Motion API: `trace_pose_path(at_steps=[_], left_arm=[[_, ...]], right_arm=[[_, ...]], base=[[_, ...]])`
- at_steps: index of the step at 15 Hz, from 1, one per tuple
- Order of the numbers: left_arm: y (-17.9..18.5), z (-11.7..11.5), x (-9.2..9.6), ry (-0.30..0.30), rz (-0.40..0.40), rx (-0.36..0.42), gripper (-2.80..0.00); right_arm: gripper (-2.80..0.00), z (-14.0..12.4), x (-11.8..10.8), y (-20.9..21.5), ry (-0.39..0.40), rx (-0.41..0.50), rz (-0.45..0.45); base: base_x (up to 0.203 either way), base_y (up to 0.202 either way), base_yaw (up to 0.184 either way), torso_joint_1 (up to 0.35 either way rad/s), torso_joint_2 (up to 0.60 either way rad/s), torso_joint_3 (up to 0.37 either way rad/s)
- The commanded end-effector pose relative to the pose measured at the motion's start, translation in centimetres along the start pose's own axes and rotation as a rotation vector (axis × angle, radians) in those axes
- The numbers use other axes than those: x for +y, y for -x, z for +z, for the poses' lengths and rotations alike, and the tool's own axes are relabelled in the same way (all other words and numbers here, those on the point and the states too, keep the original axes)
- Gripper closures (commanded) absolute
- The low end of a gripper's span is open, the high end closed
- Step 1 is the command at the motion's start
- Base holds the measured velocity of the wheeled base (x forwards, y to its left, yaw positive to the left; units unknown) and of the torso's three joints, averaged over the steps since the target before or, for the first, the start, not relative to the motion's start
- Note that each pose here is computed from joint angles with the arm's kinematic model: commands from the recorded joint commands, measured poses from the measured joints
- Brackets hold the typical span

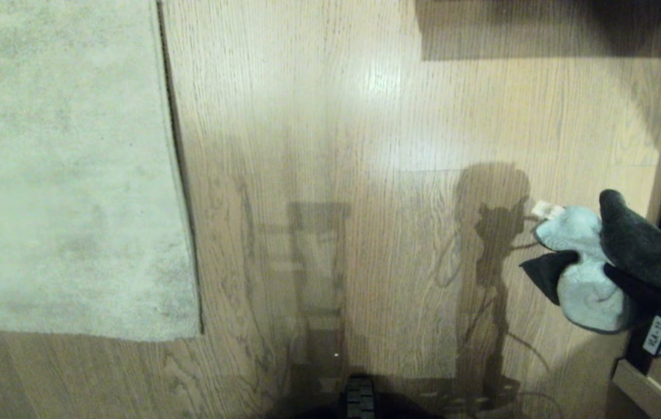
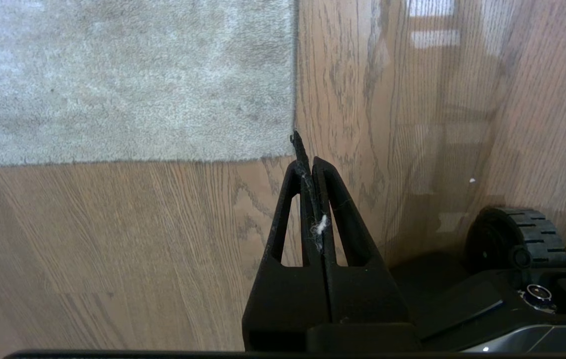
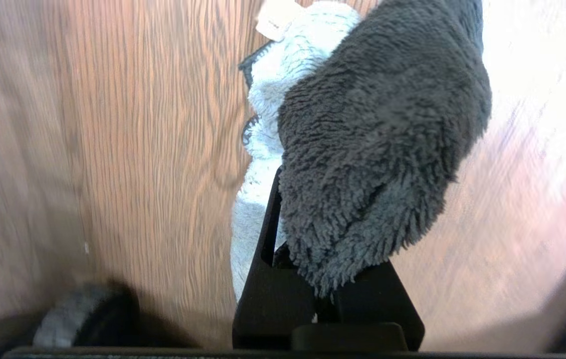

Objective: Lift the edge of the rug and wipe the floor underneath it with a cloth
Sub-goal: Put down the rag

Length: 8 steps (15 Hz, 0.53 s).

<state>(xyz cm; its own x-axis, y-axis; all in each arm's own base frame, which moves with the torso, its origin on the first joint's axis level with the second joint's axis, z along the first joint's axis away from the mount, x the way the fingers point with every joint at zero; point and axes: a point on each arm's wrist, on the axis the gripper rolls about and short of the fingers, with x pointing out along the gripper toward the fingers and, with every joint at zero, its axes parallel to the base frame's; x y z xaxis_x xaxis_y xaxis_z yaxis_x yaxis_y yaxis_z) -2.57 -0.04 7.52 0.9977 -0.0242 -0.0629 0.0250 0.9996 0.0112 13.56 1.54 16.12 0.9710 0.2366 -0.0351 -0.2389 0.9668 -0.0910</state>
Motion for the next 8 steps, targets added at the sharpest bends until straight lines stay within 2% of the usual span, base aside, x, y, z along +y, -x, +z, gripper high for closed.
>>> trace_pose_path(at_steps=[1,8], left_arm=[[0.0,0.0,0.0,0.000,0.000,0.000,0.00],[0.0,0.0,0.0,0.000,0.001,0.000,0.00]], right_arm=[[0.00,-0.1,-0.3,-2.0,-0.024,0.024,0.005],[0.00,0.2,-0.9,-5.8,-0.031,-0.118,-0.007]], base=[[0.000,0.000,0.000,0.000,0.00,0.000],[0.000,0.000,0.000,0.000,0.00,0.000]])
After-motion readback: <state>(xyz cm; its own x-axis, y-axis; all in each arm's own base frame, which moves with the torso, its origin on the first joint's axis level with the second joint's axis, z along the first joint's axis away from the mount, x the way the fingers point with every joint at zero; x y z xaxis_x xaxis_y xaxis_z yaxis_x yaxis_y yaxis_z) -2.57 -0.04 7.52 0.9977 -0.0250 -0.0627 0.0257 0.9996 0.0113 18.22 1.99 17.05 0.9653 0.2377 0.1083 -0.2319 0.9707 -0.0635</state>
